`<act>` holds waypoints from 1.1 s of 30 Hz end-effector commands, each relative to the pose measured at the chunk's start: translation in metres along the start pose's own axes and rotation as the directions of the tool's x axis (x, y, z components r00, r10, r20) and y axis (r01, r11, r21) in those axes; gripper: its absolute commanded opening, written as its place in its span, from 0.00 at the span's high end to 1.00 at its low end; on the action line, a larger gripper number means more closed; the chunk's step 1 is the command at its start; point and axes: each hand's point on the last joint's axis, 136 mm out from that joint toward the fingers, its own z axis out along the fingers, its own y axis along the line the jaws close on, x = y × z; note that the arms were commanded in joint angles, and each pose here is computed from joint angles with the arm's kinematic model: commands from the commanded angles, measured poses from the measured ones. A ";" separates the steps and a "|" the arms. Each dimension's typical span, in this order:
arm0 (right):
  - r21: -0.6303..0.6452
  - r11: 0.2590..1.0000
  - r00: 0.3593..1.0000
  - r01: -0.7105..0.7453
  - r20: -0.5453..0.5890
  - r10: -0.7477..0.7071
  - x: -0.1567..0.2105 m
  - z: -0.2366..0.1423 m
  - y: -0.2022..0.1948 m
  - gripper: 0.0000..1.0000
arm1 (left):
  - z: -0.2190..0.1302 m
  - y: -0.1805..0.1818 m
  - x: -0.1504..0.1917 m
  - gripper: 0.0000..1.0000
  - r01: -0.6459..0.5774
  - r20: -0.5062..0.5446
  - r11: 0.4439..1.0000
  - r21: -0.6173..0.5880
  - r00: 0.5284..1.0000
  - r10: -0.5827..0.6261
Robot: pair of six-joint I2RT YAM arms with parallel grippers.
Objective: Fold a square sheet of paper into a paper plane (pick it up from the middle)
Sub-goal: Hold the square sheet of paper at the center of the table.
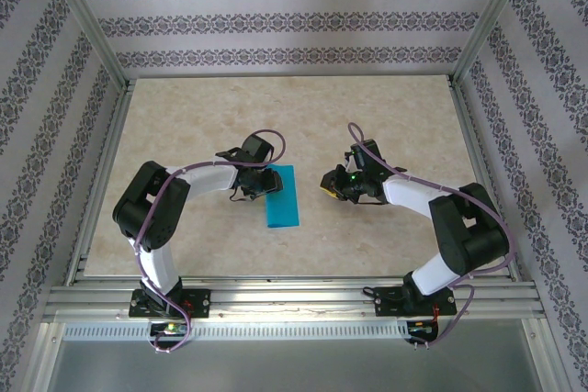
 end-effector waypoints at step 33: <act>-0.011 1.000 0.999 0.021 -0.033 -0.021 0.005 0.005 0.010 0.79 | 0.030 0.050 0.020 0.52 -0.029 -0.067 0.986 -0.164 0.998 0.019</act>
